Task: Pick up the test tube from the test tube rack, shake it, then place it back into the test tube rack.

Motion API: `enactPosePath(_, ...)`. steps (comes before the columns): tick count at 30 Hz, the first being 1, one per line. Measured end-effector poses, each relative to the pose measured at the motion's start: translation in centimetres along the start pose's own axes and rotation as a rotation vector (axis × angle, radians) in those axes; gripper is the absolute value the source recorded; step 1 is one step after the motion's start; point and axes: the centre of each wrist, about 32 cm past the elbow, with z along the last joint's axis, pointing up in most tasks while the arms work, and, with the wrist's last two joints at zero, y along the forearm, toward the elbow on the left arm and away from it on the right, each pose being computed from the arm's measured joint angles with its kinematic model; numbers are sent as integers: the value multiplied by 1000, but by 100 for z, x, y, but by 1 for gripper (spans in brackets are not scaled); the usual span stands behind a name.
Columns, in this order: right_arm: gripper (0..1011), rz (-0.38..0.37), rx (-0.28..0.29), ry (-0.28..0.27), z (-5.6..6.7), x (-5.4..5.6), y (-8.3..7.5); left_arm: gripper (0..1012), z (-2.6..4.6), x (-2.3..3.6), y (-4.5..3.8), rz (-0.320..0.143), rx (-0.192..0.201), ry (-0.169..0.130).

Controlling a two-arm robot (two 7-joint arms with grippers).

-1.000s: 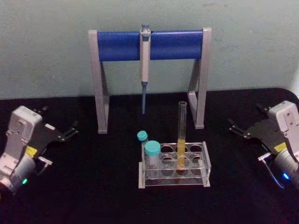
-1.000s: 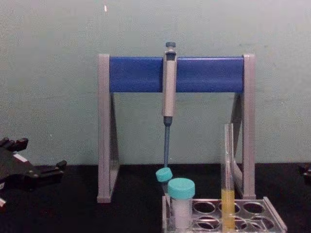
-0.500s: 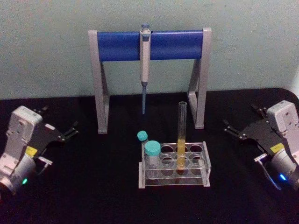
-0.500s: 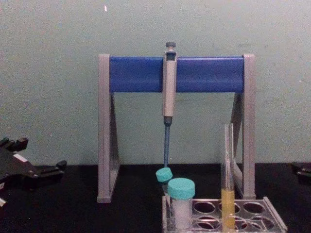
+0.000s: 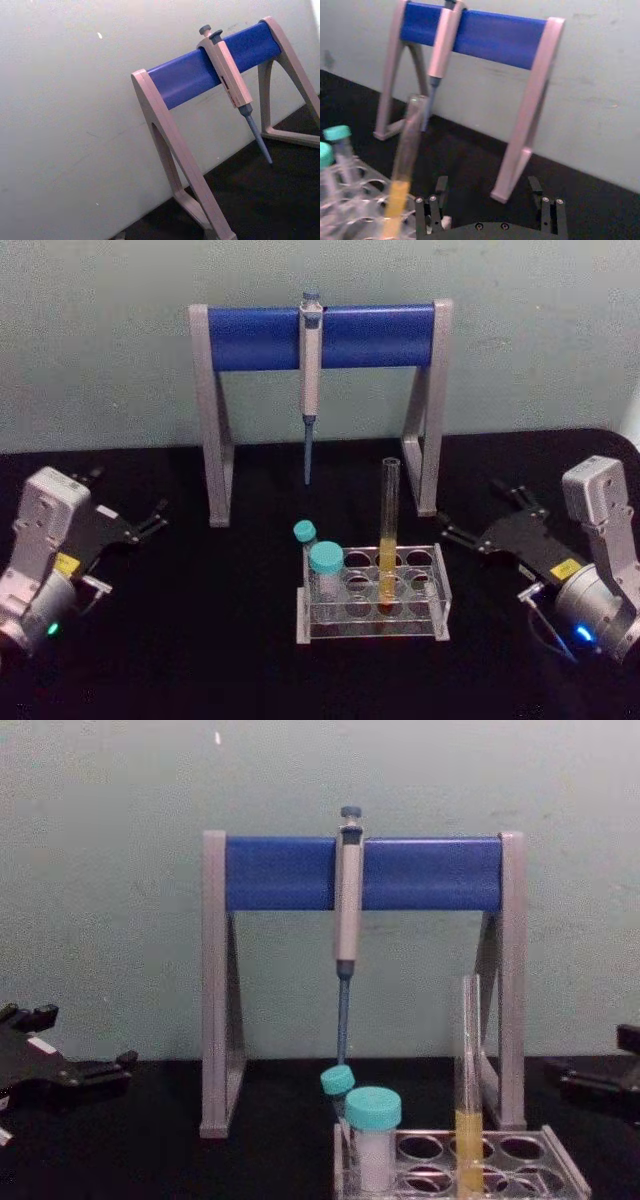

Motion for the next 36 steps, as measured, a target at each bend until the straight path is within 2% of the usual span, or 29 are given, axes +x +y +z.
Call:
enactPosePath(10,1000,133,-14,111,80,-16,-31,1010,0,0,0,0,0,0)
enactPosePath(17,1000,195,-29,154,129,15,-17,1009,0,0,0,0,0,0)
enactPosePath(24,1000,245,-48,180,183,58,87,1010,0,0,0,0,0,0)
enactPosePath(36,1000,320,-75,190,249,119,397,1010,0,0,0,0,0,0)
